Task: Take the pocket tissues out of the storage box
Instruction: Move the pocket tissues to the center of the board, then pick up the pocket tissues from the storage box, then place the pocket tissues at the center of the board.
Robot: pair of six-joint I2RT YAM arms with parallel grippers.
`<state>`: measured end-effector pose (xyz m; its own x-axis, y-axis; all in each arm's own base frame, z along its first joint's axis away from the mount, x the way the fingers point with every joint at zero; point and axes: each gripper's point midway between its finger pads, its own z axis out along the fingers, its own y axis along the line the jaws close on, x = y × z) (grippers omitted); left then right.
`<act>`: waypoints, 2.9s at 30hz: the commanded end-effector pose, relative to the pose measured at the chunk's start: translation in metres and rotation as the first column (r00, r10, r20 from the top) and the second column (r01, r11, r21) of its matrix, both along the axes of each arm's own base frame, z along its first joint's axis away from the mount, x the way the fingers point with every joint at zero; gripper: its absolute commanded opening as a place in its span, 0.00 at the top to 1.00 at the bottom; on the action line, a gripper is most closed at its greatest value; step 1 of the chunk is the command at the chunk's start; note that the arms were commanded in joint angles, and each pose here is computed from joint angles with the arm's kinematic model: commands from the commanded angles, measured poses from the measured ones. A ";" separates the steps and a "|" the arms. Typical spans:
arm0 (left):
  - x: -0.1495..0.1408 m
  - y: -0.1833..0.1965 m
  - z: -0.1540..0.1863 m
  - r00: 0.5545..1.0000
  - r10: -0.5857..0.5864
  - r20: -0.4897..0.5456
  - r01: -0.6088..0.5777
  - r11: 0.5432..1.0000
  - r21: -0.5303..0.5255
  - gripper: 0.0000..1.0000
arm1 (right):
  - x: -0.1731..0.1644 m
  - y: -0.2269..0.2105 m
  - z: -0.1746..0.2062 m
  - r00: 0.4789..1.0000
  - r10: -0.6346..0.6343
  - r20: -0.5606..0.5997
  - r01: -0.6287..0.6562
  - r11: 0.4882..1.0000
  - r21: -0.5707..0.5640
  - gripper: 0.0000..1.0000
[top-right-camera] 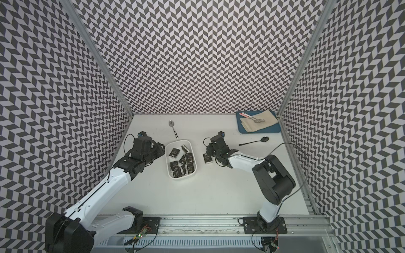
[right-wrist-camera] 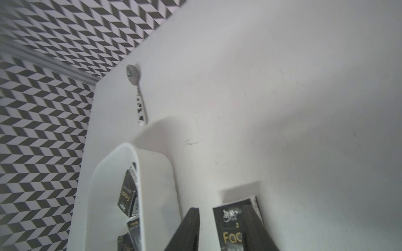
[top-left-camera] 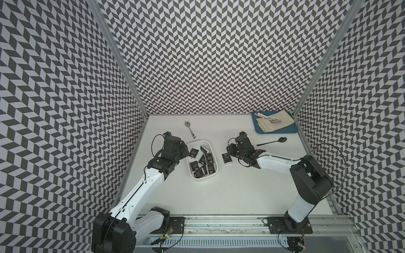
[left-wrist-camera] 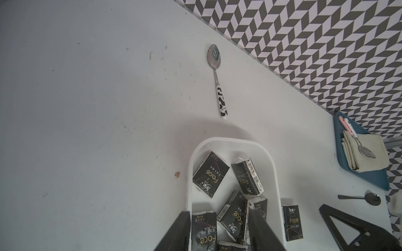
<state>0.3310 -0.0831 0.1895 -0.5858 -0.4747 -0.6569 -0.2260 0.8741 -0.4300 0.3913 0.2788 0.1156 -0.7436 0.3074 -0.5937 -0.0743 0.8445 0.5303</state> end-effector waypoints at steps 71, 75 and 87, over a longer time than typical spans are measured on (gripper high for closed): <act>-0.021 0.042 -0.026 0.996 0.074 -0.055 -0.077 0.995 -0.067 0.51 | 0.018 0.116 0.101 0.882 0.416 0.221 -0.309 0.865 -0.395 0.80; -0.019 0.041 -0.022 0.997 0.069 -0.044 -0.072 0.995 -0.068 0.51 | 0.018 0.057 0.103 0.915 0.352 0.199 -0.297 0.919 -0.258 0.80; -0.013 0.040 -0.013 0.998 0.062 -0.023 -0.063 0.996 -0.068 0.52 | -0.008 -0.050 0.008 0.959 0.284 0.017 -0.283 0.958 -0.038 0.80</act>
